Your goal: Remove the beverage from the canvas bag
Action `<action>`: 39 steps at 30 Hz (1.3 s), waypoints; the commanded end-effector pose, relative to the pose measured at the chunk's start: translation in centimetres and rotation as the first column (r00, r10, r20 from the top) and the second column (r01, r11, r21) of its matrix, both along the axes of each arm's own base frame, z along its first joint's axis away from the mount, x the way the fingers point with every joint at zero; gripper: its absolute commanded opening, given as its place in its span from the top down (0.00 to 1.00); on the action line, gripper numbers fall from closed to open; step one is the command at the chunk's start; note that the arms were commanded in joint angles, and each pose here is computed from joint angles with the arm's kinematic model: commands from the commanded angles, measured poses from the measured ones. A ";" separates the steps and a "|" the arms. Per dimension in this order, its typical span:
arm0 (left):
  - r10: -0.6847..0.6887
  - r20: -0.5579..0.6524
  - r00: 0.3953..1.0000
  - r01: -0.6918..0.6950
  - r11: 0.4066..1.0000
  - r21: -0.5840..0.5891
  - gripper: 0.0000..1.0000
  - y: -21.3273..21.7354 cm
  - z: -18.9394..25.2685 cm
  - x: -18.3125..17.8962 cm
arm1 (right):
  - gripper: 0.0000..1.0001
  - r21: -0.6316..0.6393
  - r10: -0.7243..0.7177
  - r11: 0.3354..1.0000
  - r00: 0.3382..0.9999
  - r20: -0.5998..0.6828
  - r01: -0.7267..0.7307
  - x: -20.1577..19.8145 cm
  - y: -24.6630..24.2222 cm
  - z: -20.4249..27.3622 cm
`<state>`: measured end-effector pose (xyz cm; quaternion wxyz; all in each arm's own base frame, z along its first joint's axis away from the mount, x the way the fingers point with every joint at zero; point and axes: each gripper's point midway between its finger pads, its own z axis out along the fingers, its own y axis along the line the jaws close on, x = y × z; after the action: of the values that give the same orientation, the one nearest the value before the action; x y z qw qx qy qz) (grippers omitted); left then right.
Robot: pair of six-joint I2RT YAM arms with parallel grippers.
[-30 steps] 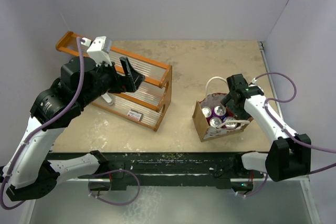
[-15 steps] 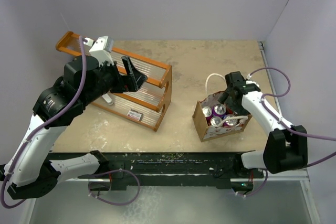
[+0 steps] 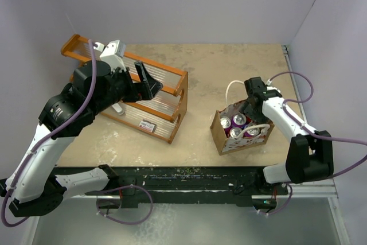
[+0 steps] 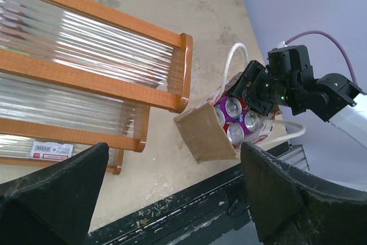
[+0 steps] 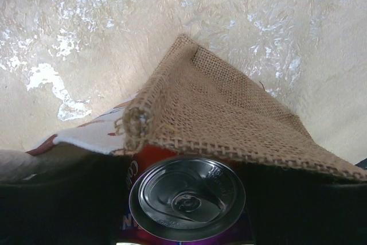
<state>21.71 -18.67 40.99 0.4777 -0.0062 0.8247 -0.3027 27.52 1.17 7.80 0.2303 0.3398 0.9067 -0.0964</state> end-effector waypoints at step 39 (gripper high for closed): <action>-0.009 -0.067 0.998 0.000 0.990 -0.139 0.01 0.3 -0.3 -2.5 | 1.00 0.256 0.139 0.925 0.876 0.462 -0.282 -3.0 4.9 16.0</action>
<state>19.74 -18.56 40.02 0.4433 -0.0458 0.8261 -0.3448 24.40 4.28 20.88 0.3491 0.3047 0.8815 0.0902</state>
